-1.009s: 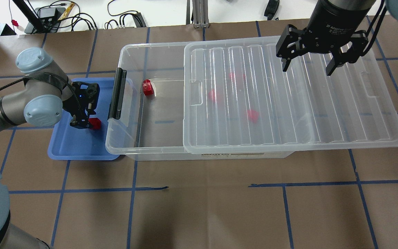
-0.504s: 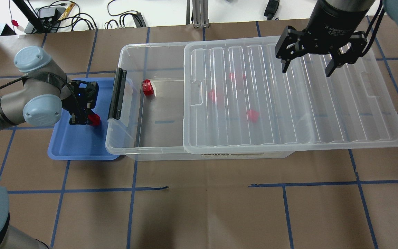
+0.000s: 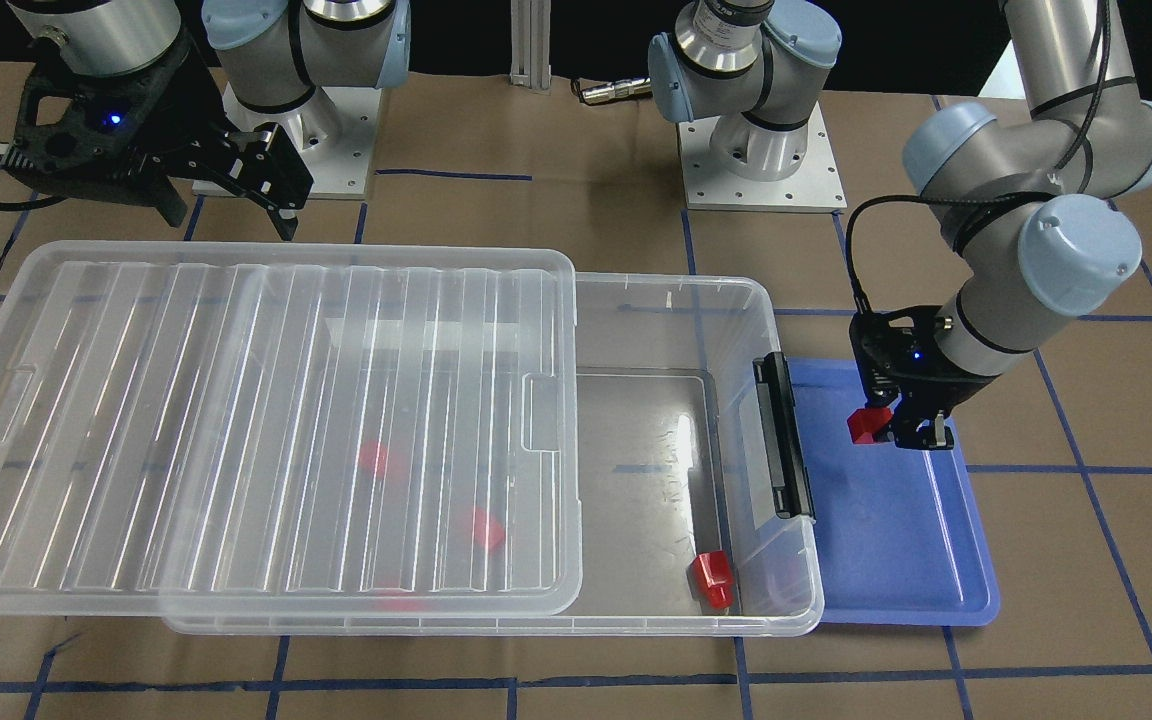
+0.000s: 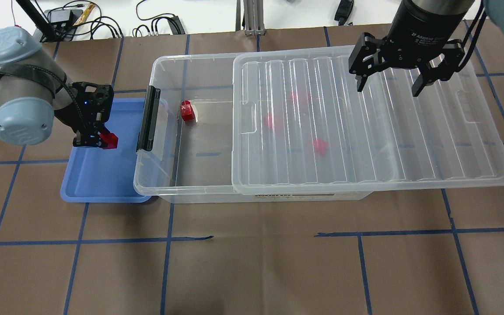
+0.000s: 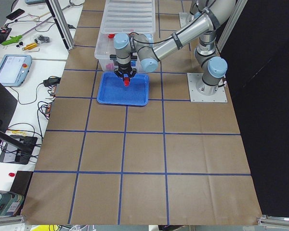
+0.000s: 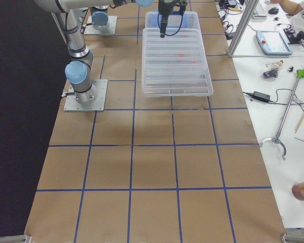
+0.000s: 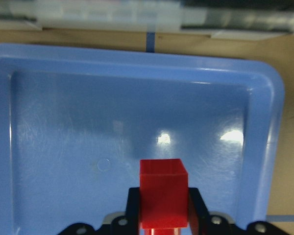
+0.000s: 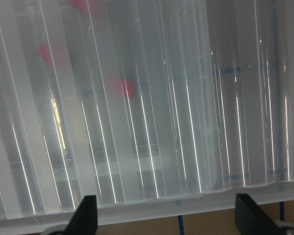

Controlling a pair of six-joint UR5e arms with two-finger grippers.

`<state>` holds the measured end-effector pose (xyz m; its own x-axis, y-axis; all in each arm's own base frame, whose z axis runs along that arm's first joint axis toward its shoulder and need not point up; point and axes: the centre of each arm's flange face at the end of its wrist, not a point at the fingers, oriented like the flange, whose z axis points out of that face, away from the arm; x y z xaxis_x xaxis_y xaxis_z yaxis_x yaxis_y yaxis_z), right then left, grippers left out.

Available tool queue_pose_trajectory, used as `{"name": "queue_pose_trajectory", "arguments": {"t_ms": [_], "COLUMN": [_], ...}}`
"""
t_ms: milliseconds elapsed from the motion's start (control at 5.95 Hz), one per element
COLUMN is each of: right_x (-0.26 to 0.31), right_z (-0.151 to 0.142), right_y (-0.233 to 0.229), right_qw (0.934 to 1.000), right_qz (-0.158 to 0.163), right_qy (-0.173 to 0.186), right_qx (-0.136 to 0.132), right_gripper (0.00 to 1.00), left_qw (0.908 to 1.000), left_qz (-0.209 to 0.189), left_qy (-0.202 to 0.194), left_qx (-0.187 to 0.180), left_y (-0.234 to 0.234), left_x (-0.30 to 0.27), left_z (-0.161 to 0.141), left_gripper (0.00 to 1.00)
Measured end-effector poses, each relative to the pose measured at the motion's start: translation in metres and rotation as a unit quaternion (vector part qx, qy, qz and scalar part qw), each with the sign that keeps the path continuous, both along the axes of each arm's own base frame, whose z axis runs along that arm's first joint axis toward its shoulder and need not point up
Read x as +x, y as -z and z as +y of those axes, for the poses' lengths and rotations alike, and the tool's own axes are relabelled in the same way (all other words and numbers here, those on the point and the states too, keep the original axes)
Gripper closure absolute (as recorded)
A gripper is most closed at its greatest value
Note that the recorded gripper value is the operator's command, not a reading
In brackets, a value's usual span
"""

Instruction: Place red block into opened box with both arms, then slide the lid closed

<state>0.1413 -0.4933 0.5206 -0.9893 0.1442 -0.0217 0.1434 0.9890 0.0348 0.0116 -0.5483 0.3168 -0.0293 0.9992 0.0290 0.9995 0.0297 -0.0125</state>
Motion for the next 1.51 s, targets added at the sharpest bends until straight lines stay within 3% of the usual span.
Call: {"name": "queue_pose_trajectory", "arguments": {"t_ms": [336,673,1009,1513], "right_x": [-0.001,-0.003,-0.005,-0.017], "right_z": [-0.002,-0.005,-0.006,-0.009], "right_y": [0.003,0.007,0.008,0.018], "right_qw": [1.0000,1.0000,1.0000,0.9998], "right_qz": [-0.002,-0.002,-0.001,-0.004], "right_qy": [-0.002,-0.003,-0.002,0.011], "right_qx": [0.001,0.006,0.007,0.016], "right_gripper": [0.00,0.00,0.00,0.00], "left_qw": [0.9999,0.9993,0.9996,0.9998], "left_qz": [-0.001,-0.001,0.000,0.006], "left_qy": [-0.012,-0.036,-0.030,-0.019], "left_qx": [-0.007,-0.011,0.001,-0.005], "left_y": [-0.068,-0.082,-0.045,0.052], "left_x": [-0.053,-0.133,-0.194,-0.226], "left_z": [0.007,0.009,0.005,-0.022], "left_gripper": [1.00,1.00,1.00,1.00]}}
